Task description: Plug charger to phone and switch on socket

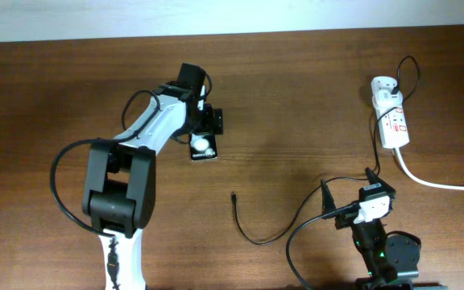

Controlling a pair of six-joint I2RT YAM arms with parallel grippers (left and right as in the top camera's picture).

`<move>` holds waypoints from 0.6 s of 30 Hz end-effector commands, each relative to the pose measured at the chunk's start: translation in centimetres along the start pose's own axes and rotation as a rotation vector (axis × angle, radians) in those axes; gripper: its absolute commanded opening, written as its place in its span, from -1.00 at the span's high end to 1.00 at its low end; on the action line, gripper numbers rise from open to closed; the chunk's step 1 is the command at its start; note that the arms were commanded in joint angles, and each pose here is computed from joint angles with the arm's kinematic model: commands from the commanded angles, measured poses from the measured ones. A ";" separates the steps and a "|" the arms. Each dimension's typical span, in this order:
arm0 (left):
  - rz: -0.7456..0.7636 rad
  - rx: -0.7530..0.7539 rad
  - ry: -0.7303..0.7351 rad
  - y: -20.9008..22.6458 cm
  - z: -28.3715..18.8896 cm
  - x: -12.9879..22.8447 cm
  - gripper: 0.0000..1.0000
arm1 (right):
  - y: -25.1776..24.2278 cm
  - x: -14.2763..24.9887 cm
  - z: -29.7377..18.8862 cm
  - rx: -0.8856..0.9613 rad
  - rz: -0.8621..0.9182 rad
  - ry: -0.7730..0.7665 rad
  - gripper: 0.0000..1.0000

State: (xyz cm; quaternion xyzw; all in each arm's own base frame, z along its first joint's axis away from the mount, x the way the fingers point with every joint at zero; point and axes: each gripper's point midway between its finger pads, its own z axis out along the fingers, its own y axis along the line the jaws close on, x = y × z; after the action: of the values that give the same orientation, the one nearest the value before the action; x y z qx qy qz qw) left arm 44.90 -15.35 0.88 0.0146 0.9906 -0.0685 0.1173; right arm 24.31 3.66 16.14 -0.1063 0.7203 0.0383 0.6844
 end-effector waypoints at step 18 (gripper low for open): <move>-0.130 -0.111 0.224 1.3 5.0 6.0 -0.64 | 0.0 0.2 0.0 0.002 0.005 0.004 -0.97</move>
State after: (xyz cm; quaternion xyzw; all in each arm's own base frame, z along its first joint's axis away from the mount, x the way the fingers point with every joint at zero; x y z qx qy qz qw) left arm 43.51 -14.28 -0.14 -0.0381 0.9955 -0.0002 0.0866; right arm 24.31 3.66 16.14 -0.1065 0.7203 0.0382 0.6844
